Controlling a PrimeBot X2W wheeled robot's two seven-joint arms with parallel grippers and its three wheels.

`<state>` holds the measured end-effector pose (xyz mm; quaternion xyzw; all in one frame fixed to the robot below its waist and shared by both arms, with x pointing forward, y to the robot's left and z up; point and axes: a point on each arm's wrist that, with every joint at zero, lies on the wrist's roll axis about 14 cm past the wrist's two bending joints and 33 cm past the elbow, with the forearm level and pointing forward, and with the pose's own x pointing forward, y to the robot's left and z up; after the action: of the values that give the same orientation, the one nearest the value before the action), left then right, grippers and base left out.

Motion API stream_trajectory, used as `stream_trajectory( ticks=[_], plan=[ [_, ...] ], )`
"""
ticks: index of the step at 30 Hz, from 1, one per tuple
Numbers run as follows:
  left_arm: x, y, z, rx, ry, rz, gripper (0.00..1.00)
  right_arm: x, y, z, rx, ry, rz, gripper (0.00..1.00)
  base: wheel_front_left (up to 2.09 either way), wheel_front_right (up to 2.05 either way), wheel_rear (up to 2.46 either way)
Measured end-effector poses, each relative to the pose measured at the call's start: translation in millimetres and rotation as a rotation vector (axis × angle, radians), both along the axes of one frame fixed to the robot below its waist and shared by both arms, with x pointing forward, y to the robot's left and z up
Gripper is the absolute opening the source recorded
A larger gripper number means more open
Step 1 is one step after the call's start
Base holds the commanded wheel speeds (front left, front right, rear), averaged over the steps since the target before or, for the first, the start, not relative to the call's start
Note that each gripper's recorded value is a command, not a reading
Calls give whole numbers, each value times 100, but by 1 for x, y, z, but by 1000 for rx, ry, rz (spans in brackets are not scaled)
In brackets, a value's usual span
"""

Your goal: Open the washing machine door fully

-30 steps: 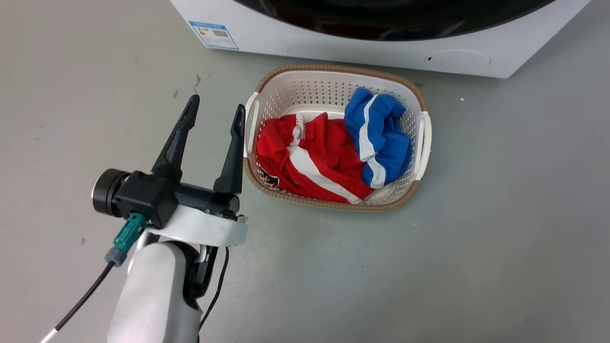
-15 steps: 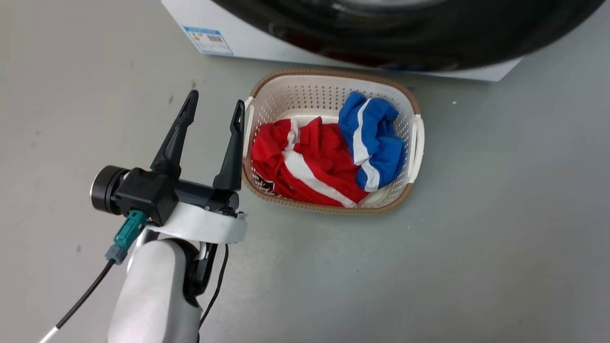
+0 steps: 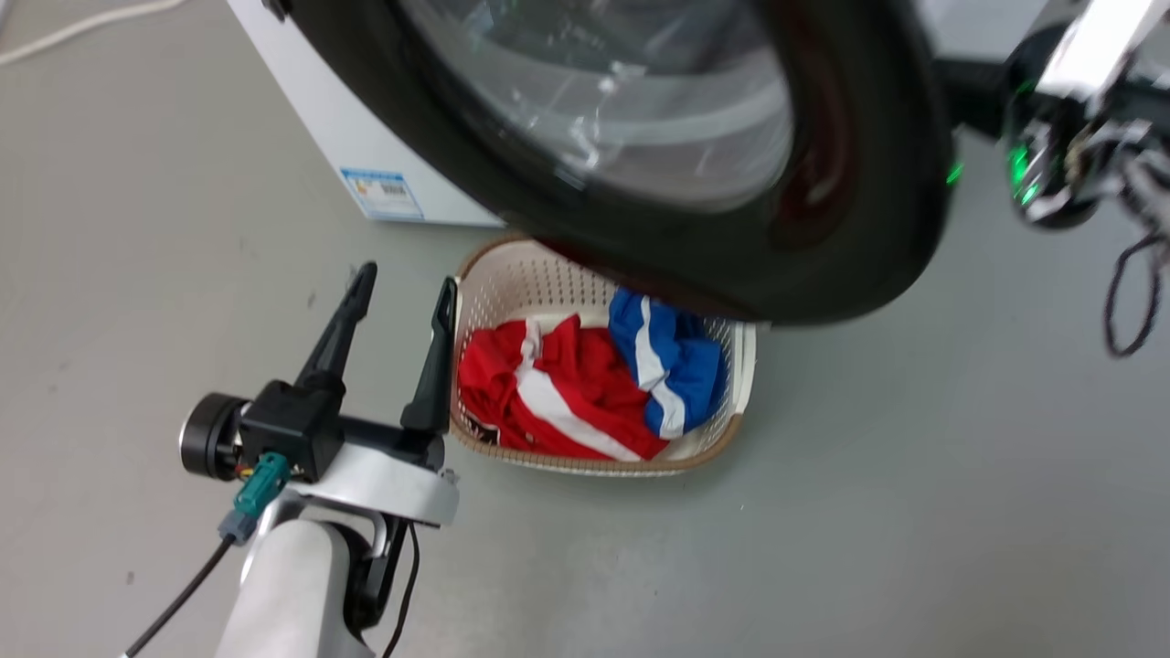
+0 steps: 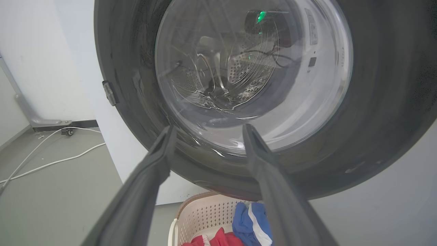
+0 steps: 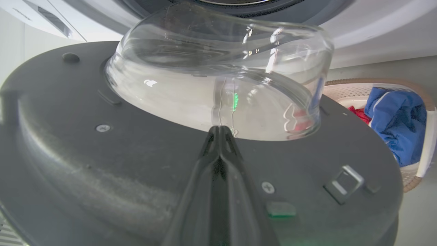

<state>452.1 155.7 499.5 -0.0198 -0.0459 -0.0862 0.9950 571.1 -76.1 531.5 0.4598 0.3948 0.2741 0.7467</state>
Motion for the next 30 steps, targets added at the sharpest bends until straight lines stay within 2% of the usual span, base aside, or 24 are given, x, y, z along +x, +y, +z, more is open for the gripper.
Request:
stream_trajectory(
  ticks=[12, 21, 27, 30],
  plan=[
    [-32, -4, 19, 0, -29, -14, 100, -90, 43, 14, 64, -24, 201, 0, 0, 0, 0],
    [-45, 1, 23, -7, -34, 3, 100, -141, 89, 15, 129, -25, 352, 0, 0, 0, 0],
    [-52, 2, 20, -14, -24, 8, 100, -154, 99, 20, 166, -41, 349, 0, 0, 0, 0],
    [-53, 2, 21, -17, -25, 8, 100, -149, 96, 26, 193, -77, 270, 0, 0, 0, 0]
  ],
)
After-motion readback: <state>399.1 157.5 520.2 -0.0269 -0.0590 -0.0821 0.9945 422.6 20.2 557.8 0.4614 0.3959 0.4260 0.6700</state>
